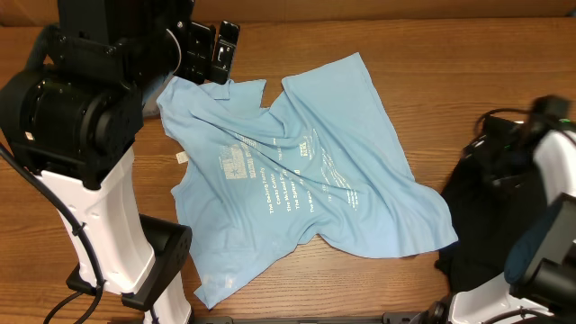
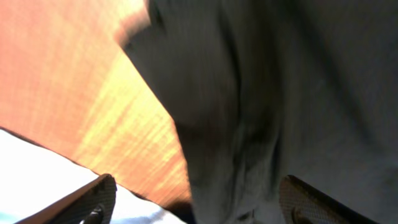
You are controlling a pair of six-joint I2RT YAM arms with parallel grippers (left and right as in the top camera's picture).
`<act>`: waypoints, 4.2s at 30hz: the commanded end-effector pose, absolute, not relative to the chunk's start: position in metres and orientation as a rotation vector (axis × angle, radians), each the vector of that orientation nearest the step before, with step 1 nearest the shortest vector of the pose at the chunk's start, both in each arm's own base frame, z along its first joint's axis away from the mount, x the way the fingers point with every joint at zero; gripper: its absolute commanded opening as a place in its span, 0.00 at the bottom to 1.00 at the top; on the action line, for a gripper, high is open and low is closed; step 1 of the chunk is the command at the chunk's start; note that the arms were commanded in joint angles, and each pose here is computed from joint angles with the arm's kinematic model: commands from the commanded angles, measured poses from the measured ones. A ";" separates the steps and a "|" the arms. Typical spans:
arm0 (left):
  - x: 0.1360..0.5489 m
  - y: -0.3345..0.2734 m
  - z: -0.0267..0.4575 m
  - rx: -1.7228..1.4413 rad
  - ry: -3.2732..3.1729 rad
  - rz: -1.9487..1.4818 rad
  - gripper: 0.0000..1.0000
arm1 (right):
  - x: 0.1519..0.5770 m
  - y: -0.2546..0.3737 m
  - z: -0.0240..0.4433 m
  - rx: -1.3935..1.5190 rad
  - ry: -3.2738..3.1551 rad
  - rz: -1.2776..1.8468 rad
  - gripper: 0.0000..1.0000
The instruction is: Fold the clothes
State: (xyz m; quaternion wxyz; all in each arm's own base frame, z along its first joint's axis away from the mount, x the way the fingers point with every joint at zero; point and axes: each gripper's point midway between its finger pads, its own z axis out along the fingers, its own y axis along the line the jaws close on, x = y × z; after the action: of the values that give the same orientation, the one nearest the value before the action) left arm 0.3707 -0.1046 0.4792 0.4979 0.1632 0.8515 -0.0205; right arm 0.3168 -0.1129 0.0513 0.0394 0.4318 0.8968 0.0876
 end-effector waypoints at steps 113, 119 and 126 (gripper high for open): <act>0.371 -0.128 0.409 0.549 2.322 -0.165 1.00 | 0.518 -0.068 0.067 0.516 2.595 0.202 0.66; 0.371 -0.128 0.407 0.551 2.329 -0.164 1.00 | 0.517 -0.068 0.039 0.529 2.639 0.204 0.63; 0.372 -0.128 0.408 0.550 2.327 -0.163 1.00 | 0.501 -0.047 0.009 0.518 2.748 0.254 0.53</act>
State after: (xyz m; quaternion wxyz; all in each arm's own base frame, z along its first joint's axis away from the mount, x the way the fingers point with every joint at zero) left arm 0.3692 -0.1295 0.4114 0.3681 0.2068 0.9037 -0.0710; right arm 0.5047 -0.0590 0.0193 0.1820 0.1915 0.9611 0.0806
